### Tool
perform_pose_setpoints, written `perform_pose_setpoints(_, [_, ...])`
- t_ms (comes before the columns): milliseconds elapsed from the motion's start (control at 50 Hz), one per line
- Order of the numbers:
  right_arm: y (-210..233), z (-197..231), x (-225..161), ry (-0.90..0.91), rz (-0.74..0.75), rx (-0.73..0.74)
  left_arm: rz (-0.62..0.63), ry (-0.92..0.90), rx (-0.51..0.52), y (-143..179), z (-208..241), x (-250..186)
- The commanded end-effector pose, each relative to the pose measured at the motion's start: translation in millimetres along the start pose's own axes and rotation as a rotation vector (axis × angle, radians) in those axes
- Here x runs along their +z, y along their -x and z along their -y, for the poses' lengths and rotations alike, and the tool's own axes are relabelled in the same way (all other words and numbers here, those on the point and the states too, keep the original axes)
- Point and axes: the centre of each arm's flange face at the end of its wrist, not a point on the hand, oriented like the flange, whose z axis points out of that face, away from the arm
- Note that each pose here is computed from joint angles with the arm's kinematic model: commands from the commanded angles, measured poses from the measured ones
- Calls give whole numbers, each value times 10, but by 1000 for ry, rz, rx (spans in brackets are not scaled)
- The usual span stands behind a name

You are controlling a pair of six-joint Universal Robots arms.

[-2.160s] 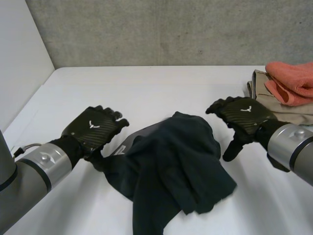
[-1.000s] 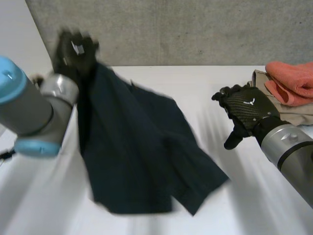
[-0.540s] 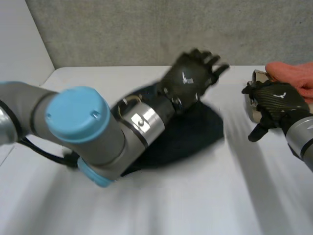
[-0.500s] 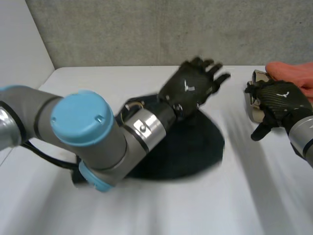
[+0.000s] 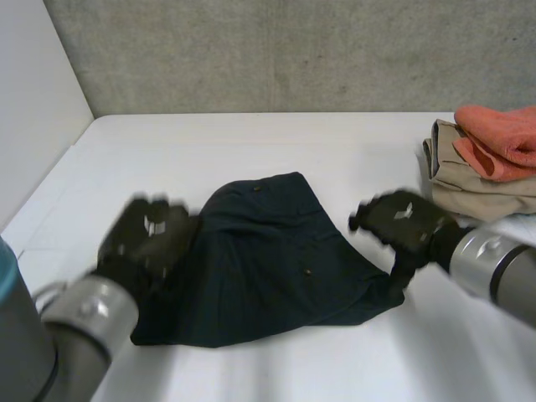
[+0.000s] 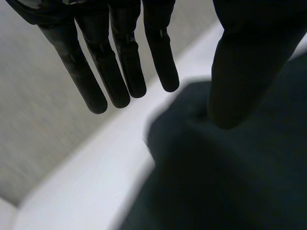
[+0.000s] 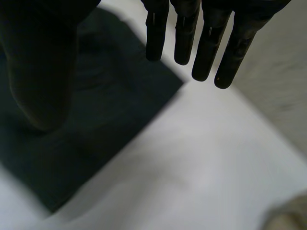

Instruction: Fold the laundry.

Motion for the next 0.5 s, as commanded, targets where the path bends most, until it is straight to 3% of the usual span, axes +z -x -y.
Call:
perform_pose_setpoints(20, [362,-295,90,110,104,-144,-132,249,19,-172,-473,-261])
perform_pose_setpoints(160, [454,-416,305,42,67,-193,-112,330,4,-129,-724,3])
perform_pose_setpoints(360, [494,-457,443,12,-23,-190,-39,238,2,-59,-777,449])
perform_pose_setpoints(500, [487,-465,444,13,-36,-172,-26,172,124,-87,-808,656])
